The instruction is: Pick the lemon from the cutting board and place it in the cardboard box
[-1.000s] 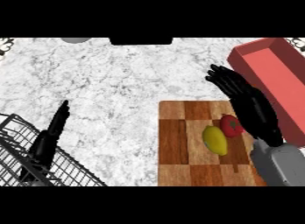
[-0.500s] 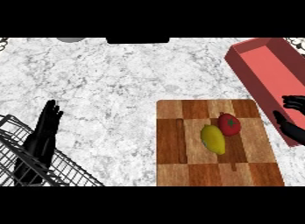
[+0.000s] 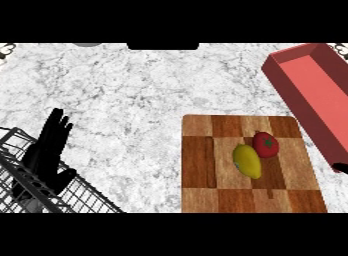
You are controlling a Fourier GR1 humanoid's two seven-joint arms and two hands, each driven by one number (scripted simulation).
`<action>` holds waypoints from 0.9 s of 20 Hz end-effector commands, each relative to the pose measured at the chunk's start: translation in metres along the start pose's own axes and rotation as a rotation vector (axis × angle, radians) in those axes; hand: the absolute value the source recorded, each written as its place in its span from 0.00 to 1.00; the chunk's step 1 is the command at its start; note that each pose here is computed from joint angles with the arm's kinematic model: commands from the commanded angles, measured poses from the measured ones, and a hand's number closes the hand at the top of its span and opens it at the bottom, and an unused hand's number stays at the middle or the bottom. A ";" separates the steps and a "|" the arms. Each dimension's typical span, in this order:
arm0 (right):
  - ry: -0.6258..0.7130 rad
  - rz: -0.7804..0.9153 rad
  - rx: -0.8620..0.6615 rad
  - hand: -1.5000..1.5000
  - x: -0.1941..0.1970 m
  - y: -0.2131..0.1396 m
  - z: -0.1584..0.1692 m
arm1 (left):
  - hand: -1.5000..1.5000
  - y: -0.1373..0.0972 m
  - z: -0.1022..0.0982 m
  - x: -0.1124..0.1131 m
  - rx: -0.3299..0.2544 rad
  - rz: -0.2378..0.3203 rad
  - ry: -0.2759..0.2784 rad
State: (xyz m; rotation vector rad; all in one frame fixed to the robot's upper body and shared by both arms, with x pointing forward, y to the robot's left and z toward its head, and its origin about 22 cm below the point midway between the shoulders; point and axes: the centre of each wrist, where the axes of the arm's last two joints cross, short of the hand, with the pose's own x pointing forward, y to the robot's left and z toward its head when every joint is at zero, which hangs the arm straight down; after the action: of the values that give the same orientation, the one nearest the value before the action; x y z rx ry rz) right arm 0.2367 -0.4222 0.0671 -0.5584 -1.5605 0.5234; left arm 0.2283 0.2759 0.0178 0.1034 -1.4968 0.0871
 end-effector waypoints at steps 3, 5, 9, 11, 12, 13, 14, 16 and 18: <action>0.131 0.168 0.349 0.00 0.043 -0.028 -0.006 | 0.50 -0.011 -0.010 0.020 -0.013 0.036 -0.036; 0.143 0.166 0.385 0.00 0.065 -0.019 -0.011 | 0.50 -0.002 -0.022 0.040 -0.007 0.039 -0.052; 0.122 0.088 0.405 0.00 0.102 -0.005 -0.008 | 0.50 -0.032 -0.017 0.046 -0.024 0.046 -0.048; 0.124 0.044 0.419 0.00 0.118 -0.002 -0.010 | 0.50 -0.014 -0.038 0.041 0.006 0.044 -0.055; 0.118 0.042 0.440 0.00 0.120 0.001 -0.001 | 0.50 -0.010 -0.025 0.041 -0.006 0.041 -0.050; 0.129 0.022 0.426 0.00 0.122 0.019 -0.005 | 0.50 -0.026 -0.031 0.030 -0.004 0.029 -0.045; 0.111 0.035 0.446 0.00 0.142 0.008 0.000 | 0.50 -0.008 -0.041 0.048 0.005 0.036 -0.051; 0.113 0.030 0.420 0.00 0.131 0.042 0.001 | 0.50 -0.028 -0.032 0.045 -0.006 0.048 -0.047; 0.127 0.045 0.407 0.00 0.139 0.028 0.000 | 0.50 -0.021 -0.027 0.035 -0.012 0.037 -0.044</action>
State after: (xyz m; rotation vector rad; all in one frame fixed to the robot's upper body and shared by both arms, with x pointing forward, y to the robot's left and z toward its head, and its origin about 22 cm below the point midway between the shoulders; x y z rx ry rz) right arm 0.2387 -0.3284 0.1520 -0.3005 -1.2804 0.8080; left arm 0.2588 0.2606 0.0509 0.0799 -1.5411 0.1073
